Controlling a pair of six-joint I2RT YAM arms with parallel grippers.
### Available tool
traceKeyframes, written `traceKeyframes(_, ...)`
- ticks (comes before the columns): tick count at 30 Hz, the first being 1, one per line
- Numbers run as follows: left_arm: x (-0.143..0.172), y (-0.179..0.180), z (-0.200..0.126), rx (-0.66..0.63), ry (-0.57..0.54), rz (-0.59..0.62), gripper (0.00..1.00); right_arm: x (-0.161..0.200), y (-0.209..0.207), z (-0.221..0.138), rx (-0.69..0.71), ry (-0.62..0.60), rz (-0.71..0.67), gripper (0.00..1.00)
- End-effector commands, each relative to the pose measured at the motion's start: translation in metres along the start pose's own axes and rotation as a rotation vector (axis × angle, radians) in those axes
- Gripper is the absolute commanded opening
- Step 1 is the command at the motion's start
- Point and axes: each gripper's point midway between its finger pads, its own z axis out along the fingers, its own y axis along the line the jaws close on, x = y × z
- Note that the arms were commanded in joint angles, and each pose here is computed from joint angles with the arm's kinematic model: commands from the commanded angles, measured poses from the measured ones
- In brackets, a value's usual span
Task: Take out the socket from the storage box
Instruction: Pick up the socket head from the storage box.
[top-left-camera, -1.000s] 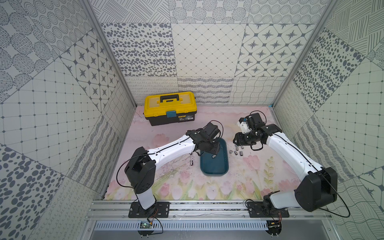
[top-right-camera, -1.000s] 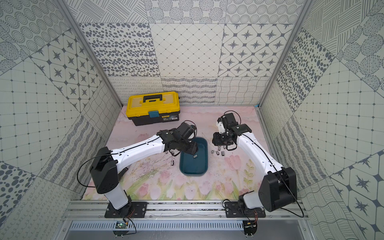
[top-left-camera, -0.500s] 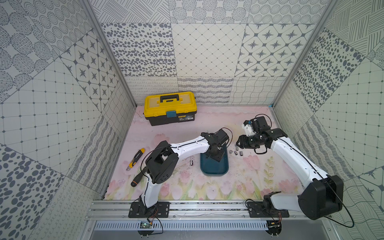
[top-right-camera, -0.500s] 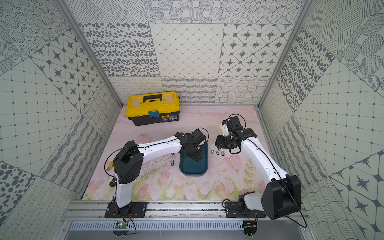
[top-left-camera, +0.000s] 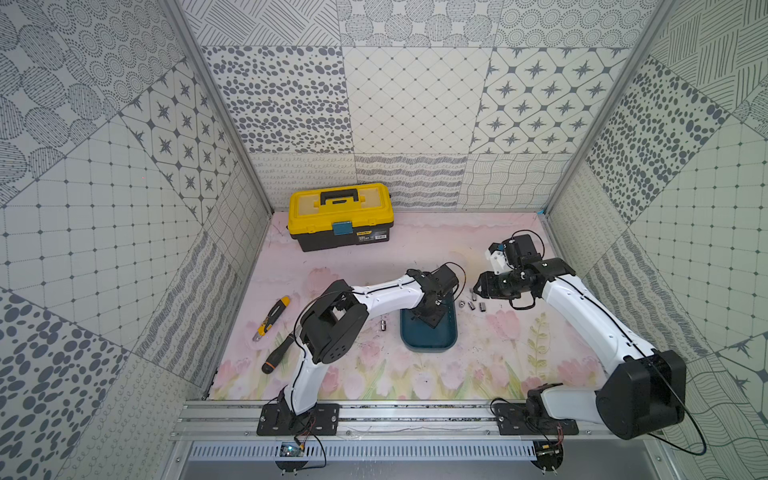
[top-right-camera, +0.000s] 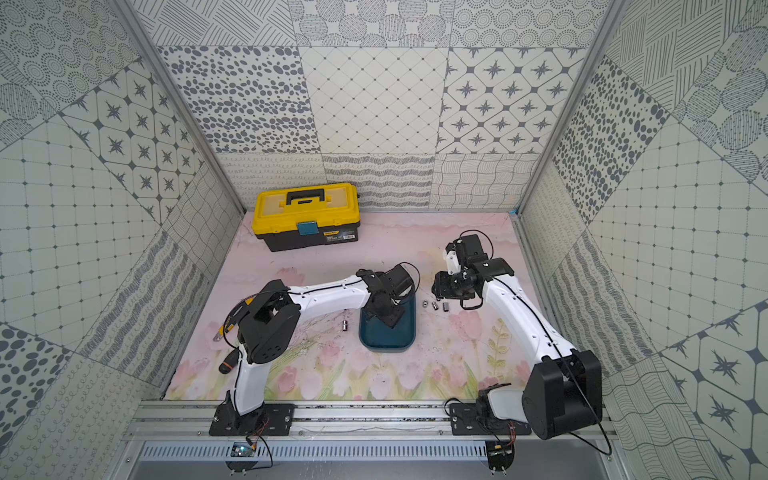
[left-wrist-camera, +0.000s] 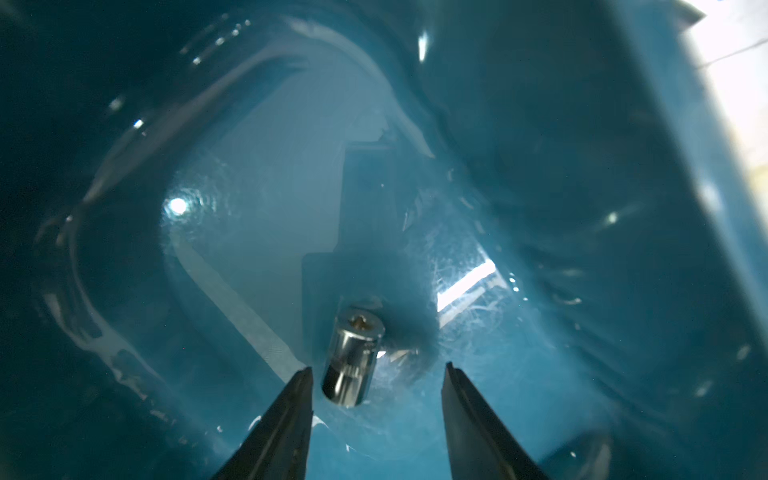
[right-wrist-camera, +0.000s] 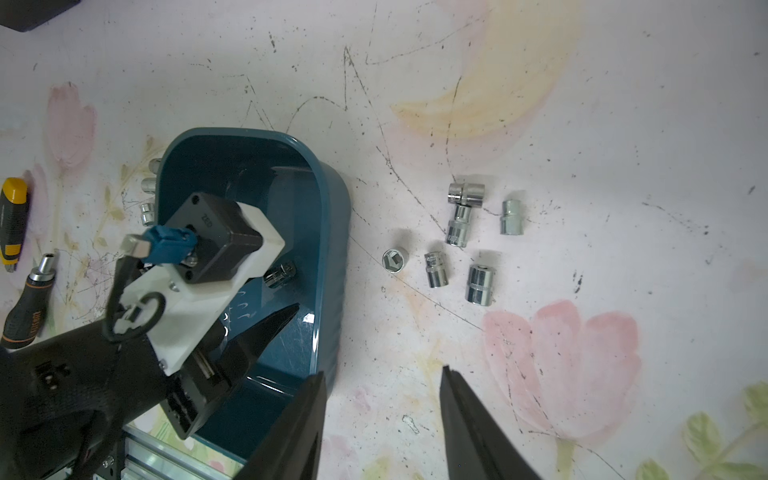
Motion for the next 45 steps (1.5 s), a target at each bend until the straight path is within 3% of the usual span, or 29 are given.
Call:
traceKeyframes(1,-0.003,0.002,0.008,-0.025,-0.01,0.037,0.5,-0.007,0.004,-0.012,-0.021,-0.064,-0.007,0.5)
traceKeyframes(8,-0.005,0.002,0.015,-0.03,-0.014,0.051,0.39,-0.006,0.003,-0.011,-0.029,-0.061,-0.001,0.5)
traceKeyframes(11,-0.004,0.003,0.018,-0.033,-0.011,0.047,0.27,-0.006,0.003,-0.011,-0.035,-0.063,0.001,0.5)
traceKeyframes(14,-0.004,0.002,0.016,-0.028,-0.02,0.041,0.21,-0.007,0.002,-0.012,-0.035,-0.067,0.002,0.5)
traceKeyframes(19,-0.008,0.0,0.005,-0.01,-0.055,0.023,0.17,-0.008,0.002,-0.012,-0.035,-0.072,0.003,0.49)
traceKeyframes(26,-0.021,0.004,-0.043,0.03,-0.167,-0.054,0.17,-0.01,0.002,-0.014,-0.038,-0.078,0.004,0.49)
traceKeyframes(32,-0.017,0.032,-0.084,0.036,-0.223,-0.172,0.17,-0.01,0.004,-0.013,-0.049,-0.081,0.007,0.5)
traceKeyframes(36,-0.004,0.071,-0.106,-0.016,-0.251,-0.316,0.18,-0.01,0.005,-0.011,-0.06,-0.081,0.012,0.49)
traceKeyframes(45,0.048,0.134,-0.098,-0.112,-0.211,-0.573,0.17,-0.008,0.006,-0.009,-0.07,-0.078,0.02,0.5)
